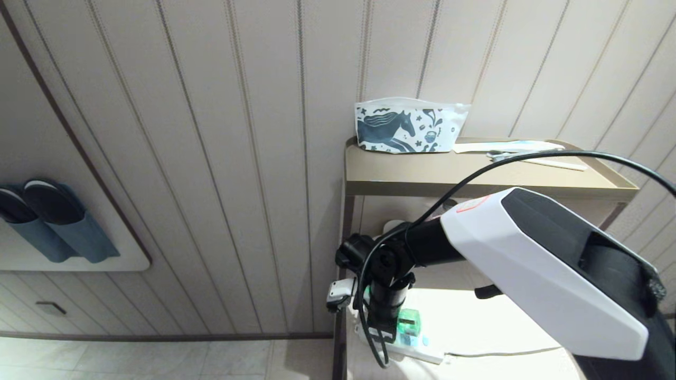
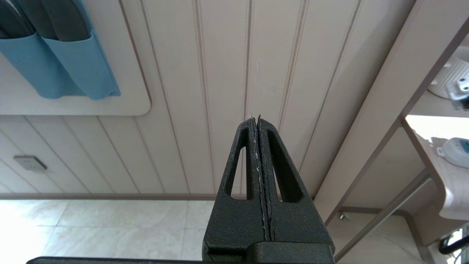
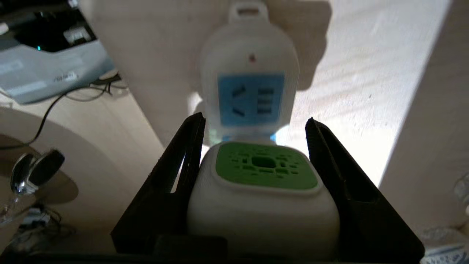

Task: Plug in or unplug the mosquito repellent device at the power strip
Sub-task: Insert the plug into the socket

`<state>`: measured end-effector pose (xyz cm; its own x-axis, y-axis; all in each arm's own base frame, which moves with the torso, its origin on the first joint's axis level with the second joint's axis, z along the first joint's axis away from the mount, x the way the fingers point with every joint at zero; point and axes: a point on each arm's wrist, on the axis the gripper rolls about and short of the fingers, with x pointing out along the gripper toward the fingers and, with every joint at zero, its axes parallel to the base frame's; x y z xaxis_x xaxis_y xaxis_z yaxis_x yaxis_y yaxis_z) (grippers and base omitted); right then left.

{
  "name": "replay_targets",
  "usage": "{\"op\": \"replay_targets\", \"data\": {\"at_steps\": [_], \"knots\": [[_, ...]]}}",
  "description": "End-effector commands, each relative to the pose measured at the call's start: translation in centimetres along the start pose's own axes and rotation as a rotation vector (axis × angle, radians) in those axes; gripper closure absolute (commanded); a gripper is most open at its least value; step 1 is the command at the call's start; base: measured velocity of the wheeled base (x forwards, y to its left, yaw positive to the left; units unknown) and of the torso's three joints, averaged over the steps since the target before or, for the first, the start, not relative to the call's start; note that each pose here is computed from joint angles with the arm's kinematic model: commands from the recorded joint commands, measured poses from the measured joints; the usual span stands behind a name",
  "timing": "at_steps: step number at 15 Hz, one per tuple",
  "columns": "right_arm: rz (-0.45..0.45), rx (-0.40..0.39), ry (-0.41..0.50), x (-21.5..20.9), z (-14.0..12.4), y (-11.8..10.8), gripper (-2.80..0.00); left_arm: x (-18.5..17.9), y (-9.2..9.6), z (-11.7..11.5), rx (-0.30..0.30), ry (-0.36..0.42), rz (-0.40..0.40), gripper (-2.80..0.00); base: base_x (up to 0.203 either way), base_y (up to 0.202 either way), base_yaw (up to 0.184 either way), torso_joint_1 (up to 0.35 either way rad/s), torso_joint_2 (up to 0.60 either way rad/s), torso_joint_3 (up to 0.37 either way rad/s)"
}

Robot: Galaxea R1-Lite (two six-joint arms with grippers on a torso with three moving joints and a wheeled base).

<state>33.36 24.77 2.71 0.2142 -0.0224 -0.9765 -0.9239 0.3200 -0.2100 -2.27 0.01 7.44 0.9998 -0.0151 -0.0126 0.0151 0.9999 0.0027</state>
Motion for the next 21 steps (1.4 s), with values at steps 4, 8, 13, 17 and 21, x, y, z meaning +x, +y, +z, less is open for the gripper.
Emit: {"op": "replay_targets", "data": {"at_steps": [4, 8, 13, 17, 21], "knots": [[0.001, 0.022, 0.013, -0.4, -0.9, -0.1, 0.0, 0.0, 0.0, 0.0, 0.0, 0.001, 0.001, 0.0, 0.0, 0.0, 0.0, 0.0, 0.0, 0.0], [-0.032, 0.077, -0.017, -1.1, -1.9, -1.9, 0.0, 0.0, 0.0, 0.0, 0.0, 0.001, 0.0, 0.0, 0.0, 0.0, 0.0, 0.0, 0.0, 0.0], [-0.042, 0.139, -0.021, -2.0, -4.1, -2.3, 0.0, 0.0, 0.0, 0.0, 0.0, 0.001, 0.001, 0.0, 0.0, 0.0, 0.0, 0.0, 0.0, 0.0], [-0.09, 0.157, -0.078, -2.0, -4.6, -2.1, 0.0, 0.0, 0.0, 0.0, 0.0, 0.001, 0.0, 0.0, 0.0, 0.0, 0.0, 0.0, 0.0, 0.0], [-0.1, 0.189, -0.089, -2.6, -5.0, -2.6, 0.0, 0.0, 0.0, 0.0, 0.0, 0.001, 0.0, 0.0, 0.0, 0.0, 0.0, 0.0, 0.0, 0.0]]}}
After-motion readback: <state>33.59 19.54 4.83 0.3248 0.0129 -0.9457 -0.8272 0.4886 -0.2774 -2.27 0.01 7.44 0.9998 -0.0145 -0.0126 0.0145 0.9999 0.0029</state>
